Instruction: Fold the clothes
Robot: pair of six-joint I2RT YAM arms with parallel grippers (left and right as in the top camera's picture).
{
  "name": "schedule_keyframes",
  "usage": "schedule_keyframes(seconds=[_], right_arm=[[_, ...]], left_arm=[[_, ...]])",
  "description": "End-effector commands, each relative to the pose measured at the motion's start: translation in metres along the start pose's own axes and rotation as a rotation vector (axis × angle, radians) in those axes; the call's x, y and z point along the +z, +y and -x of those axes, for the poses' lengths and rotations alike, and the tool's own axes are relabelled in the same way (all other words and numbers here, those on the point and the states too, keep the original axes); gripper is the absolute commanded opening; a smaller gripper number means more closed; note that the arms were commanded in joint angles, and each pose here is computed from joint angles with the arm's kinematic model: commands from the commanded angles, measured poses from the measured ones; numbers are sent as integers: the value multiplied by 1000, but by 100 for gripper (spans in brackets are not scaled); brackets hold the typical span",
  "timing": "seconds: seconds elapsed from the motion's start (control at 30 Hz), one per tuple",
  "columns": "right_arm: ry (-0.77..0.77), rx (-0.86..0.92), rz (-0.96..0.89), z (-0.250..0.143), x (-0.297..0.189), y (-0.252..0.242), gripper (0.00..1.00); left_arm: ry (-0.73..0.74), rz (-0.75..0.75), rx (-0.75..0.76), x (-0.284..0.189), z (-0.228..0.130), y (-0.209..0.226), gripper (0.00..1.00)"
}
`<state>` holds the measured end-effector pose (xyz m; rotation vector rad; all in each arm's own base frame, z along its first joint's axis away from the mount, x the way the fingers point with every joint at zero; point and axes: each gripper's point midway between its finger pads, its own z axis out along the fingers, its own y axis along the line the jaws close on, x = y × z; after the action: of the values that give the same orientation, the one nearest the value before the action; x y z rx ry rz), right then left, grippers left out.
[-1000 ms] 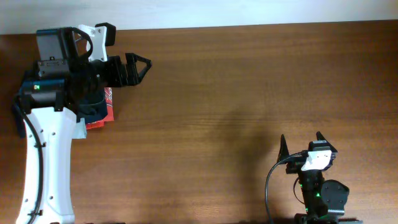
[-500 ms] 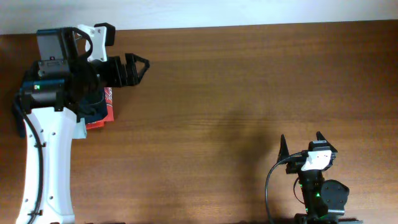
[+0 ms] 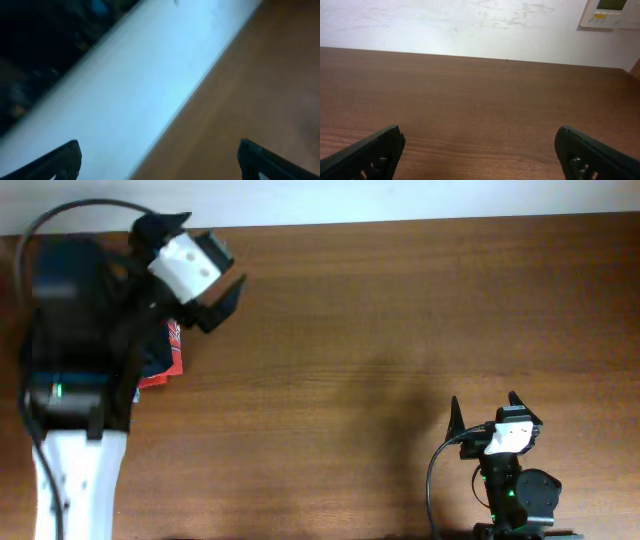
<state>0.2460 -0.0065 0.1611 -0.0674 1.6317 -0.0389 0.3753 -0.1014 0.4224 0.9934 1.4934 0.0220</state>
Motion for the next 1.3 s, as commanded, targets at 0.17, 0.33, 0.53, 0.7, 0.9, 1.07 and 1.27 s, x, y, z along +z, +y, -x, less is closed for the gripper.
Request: schedule_keyframes(seconds=[0.17,0.33,0.53,0.7,0.9,1.07,1.27], right_arm=[[-1,4,5,-1,0,1,99],[-1,5,5,-1,0,1,99],[-1,4,5,-1,0,1,99],[0,4,5,-1,0,1,99],[0,4,5,-1,0,1,99],[-1,4,5,-1,0,1,99],[-1,4,5,-1,0,1,99]], left_arm=[[-19,210,-79,-44,-36,-29,99],[-128,332,120,-72,-44,-53,99],[-172,363,410,-86,-67,-98,99],[-156,347,464,-87,-93,-124,99],[-189,324,479,-87,-116,-155,99],[-198,335,492,-89,-124,-163,99],[-215,351,504,-92,-130,-172,99]])
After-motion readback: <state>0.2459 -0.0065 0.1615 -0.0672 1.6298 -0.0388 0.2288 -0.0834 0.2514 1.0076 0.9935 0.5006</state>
